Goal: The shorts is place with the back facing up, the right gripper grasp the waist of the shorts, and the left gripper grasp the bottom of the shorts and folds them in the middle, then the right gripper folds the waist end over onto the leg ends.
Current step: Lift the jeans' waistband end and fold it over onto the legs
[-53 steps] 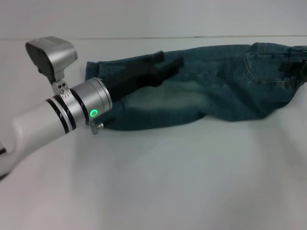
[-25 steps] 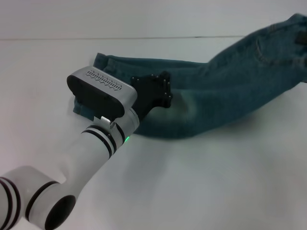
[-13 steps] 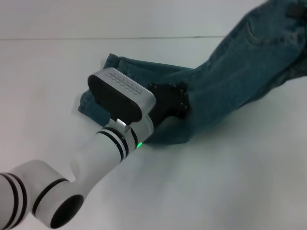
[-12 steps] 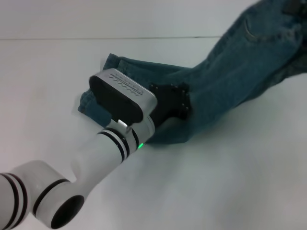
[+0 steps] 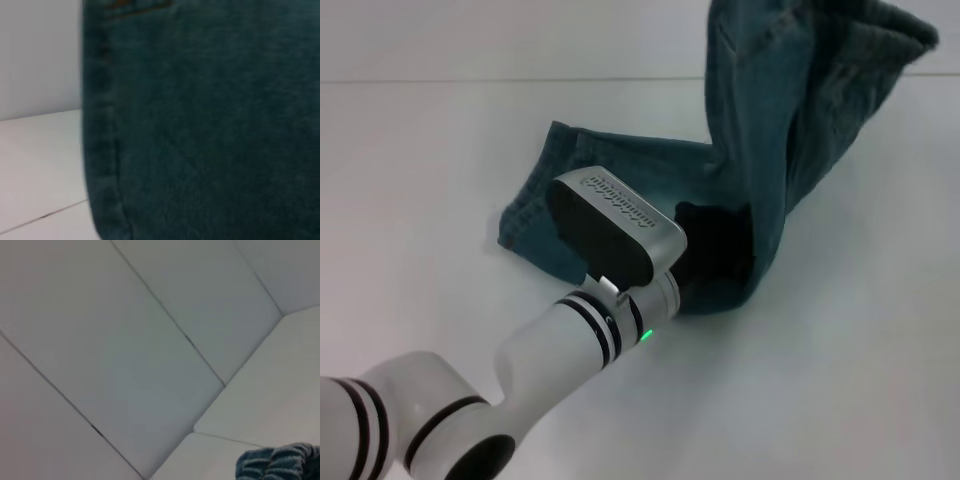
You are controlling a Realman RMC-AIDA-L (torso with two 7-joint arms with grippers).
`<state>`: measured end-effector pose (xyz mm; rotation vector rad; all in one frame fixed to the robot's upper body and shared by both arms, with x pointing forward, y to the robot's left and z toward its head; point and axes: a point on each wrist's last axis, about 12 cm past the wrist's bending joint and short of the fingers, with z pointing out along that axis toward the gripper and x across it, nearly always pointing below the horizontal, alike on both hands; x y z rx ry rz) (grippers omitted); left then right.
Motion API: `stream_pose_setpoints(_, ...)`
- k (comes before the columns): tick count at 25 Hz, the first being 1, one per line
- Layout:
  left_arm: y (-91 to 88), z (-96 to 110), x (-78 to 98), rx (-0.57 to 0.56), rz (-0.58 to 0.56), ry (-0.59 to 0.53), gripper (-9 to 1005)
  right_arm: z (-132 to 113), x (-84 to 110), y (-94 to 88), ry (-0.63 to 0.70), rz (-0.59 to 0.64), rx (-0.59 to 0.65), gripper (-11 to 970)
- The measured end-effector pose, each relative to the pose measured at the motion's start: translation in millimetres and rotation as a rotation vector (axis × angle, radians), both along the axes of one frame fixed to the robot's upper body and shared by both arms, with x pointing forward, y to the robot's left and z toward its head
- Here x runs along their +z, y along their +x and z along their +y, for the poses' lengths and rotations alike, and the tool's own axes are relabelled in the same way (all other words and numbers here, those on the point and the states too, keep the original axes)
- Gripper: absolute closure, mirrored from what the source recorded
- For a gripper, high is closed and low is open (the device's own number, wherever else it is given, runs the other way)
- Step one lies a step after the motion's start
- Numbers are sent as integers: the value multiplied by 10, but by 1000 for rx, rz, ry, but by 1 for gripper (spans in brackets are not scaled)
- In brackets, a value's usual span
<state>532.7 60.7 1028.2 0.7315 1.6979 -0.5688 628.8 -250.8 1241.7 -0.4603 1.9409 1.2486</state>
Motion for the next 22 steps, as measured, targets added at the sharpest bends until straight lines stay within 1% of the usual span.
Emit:
stream_pose_setpoints(4,-33,-38,12,-8,7,-15,972,214,17,67,-45,-15,30,858)
stream_pose_setpoints(9,-78,-96,23,-23,21,-29,972,406,3,87,-86,-15,74,857)
stream_pose_setpoints(10,-82,-100,24,-23,23,-31,971,504,-17,92,-106,-9,98,857)
stream_pose_setpoints(11,-83,-101,25,-21,24,-33,971,504,-17,92,-106,-9,98,857)
stream_pose_setpoints(18,-89,-48,-5,4,31,-38,972,829,-205,131,-167,25,164,856)
stream_pose_setpoints(22,-90,22,-38,39,37,-45,972,890,-271,137,-173,29,169,856)
